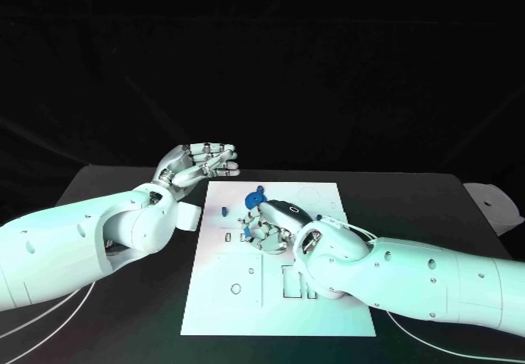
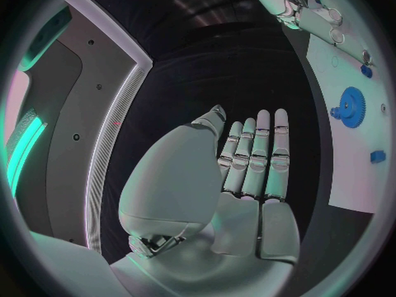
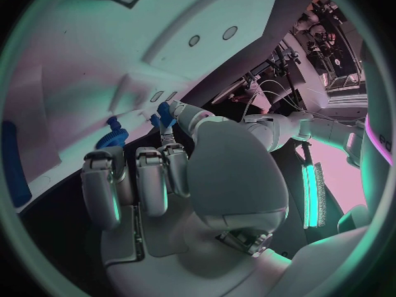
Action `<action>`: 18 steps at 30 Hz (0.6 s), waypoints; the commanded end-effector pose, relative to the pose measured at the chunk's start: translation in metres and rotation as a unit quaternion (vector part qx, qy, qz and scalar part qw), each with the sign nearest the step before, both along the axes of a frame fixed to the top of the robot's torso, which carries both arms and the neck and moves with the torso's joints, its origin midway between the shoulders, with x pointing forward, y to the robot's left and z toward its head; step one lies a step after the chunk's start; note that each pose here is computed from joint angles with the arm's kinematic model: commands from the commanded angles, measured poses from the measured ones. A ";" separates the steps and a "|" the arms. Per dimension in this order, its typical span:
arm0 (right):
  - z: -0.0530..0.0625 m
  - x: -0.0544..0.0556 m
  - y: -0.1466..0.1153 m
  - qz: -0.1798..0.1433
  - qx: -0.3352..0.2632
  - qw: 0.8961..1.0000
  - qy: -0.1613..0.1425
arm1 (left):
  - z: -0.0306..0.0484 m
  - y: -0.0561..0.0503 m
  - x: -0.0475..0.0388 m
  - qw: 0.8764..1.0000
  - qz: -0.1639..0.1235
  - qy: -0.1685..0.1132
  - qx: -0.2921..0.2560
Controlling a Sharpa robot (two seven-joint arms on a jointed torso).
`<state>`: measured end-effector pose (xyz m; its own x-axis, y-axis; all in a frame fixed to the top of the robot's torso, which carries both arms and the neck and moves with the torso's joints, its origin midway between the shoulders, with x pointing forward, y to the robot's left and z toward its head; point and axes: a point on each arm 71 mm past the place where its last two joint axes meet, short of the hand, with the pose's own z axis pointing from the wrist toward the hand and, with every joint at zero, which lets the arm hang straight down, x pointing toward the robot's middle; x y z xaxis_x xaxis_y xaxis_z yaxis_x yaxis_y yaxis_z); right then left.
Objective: Assemble the parts on the task board
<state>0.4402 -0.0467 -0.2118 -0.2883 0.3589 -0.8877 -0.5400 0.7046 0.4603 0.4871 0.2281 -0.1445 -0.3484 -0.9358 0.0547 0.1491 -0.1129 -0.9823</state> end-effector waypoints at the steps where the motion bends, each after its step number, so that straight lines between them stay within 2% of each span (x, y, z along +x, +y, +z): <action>1: -0.003 0.000 0.002 0.002 -0.025 1.000 -0.017 | 0.0015 -0.002 -0.0005 1.000 -0.004 -0.003 -0.006; 18: -0.014 0.003 0.002 -0.002 -0.046 0.999 -0.015 | 0.0017 -0.004 -0.0016 1.000 -0.009 -0.002 -0.008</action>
